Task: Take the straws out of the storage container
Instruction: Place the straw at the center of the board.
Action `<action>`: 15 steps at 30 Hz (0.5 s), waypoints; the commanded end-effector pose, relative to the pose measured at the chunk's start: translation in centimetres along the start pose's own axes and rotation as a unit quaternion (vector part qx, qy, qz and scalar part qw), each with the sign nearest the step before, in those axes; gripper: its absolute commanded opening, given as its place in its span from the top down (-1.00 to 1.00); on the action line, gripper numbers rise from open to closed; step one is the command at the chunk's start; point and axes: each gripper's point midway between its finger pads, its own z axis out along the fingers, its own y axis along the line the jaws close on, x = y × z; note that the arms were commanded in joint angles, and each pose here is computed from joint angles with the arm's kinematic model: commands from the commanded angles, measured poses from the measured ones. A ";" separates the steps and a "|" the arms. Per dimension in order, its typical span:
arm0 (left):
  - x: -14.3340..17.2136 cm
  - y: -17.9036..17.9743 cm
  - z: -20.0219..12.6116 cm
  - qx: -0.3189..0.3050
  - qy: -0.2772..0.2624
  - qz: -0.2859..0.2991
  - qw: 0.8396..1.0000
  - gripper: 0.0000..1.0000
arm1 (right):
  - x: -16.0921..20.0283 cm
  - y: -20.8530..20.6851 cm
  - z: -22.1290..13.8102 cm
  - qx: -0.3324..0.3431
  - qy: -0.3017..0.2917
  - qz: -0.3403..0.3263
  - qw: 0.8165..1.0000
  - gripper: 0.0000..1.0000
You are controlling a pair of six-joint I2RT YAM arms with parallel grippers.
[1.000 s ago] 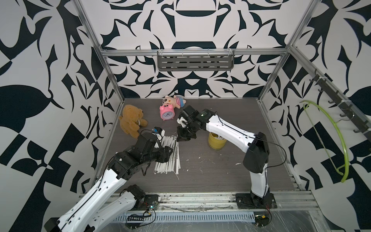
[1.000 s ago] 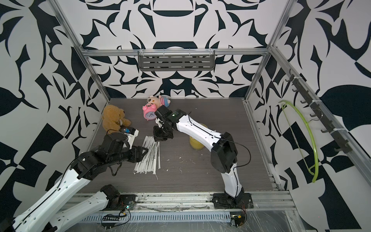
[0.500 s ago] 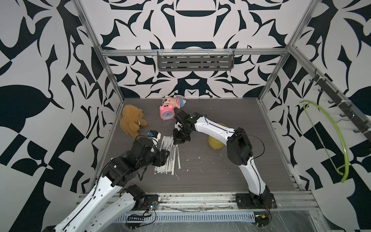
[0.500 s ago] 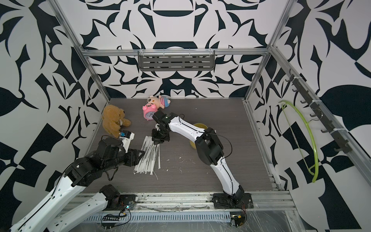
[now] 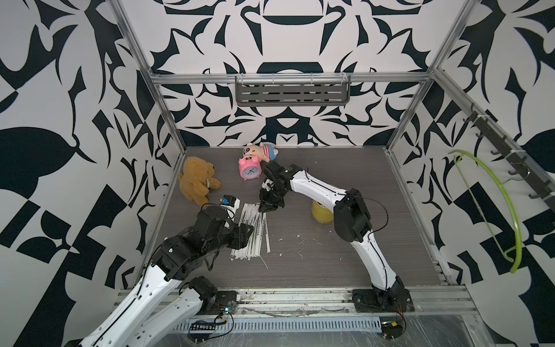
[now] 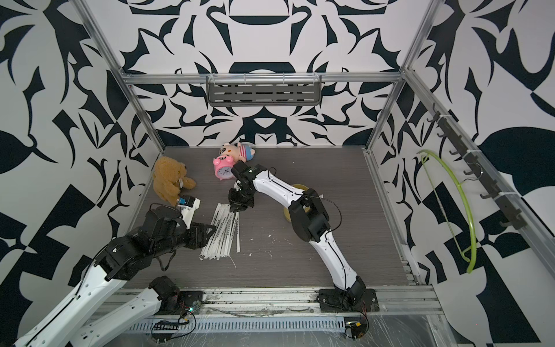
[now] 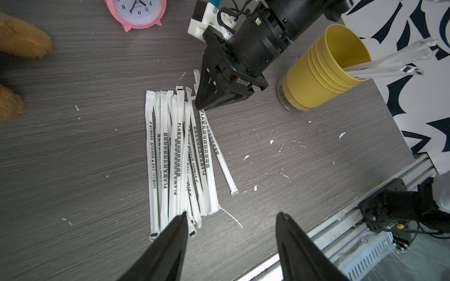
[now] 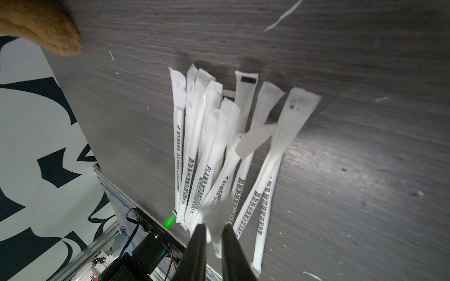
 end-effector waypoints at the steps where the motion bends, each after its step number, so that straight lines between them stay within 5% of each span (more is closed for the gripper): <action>1: 0.3 0.1 0.2 0.001 0.002 -0.001 1.000 -0.28 | 0.1 1.5 -1.9 -0.010 -0.005 -0.018 1.000 0.50; 15: 0.4 0.3 0.1 -0.001 -0.006 -0.005 1.000 -0.28 | 0.4 3.1 -4.6 -0.021 -0.029 -0.037 0.999 0.44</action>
